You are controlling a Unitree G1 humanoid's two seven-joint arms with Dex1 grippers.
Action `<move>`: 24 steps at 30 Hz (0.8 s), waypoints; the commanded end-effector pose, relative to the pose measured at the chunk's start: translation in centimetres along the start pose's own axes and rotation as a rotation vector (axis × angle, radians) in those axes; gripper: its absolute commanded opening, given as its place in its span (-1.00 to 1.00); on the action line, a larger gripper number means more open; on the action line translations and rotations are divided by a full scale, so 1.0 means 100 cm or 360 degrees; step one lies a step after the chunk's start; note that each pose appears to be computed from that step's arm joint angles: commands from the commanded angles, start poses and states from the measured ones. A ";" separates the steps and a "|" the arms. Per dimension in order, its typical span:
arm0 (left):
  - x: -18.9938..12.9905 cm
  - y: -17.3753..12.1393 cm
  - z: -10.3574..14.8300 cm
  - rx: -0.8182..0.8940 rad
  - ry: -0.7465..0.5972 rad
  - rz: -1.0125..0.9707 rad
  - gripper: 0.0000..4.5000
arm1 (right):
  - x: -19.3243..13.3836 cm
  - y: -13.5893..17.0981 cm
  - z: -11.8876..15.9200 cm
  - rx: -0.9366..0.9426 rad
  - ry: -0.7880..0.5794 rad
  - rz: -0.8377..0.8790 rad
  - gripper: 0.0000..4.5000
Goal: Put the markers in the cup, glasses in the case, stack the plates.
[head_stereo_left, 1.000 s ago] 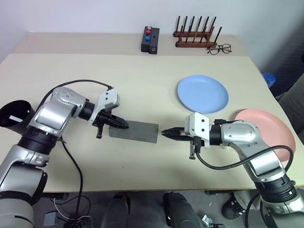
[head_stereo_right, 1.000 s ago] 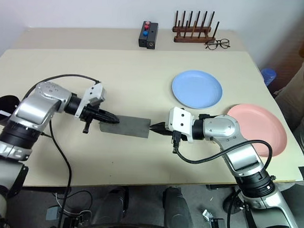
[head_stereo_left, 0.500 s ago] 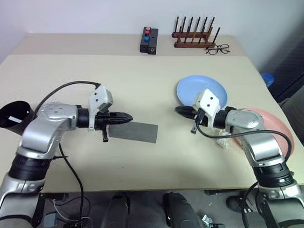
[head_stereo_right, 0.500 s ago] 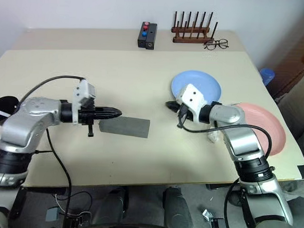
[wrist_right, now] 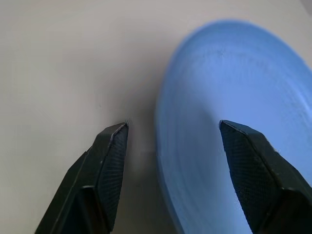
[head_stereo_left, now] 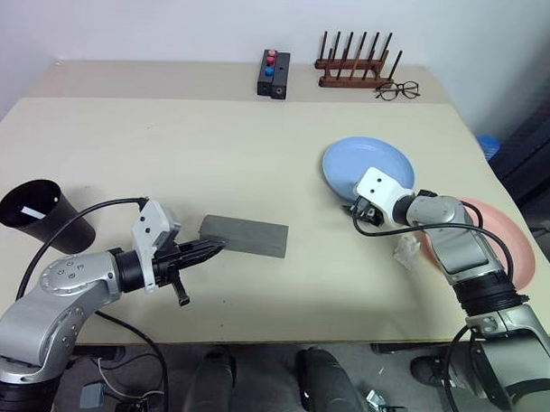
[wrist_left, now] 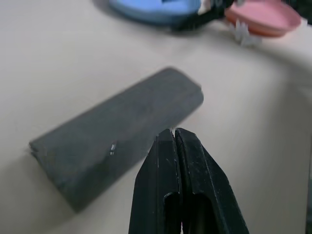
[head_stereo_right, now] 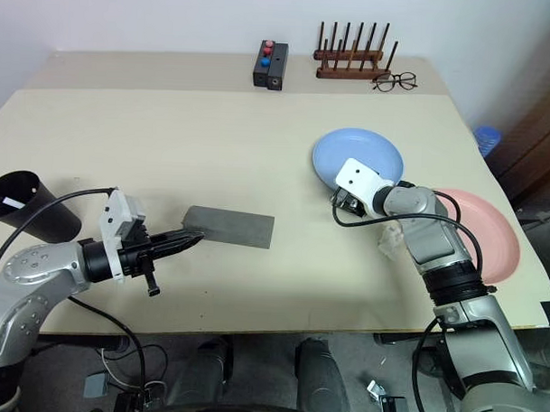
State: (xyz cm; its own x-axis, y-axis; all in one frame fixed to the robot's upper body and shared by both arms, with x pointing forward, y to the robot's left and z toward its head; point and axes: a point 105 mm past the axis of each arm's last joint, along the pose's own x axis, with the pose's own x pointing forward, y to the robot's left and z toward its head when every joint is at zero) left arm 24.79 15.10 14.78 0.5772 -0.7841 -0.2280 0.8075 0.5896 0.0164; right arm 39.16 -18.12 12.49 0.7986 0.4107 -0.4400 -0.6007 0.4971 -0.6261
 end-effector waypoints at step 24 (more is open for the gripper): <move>0.037 -0.005 0.011 0.0026 -0.0144 -0.0175 -1.00 | -0.149 -0.048 -0.008 -0.0384 0.0195 -0.0240 -0.95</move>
State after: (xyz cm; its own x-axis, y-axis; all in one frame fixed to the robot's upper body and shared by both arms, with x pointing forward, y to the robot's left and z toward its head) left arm 26.60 12.17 14.38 0.5170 -0.8401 -0.1643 0.8497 0.5269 -0.0204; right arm 31.45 -26.69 19.55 0.8761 0.2322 -0.4225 -0.4782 0.3070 -0.8228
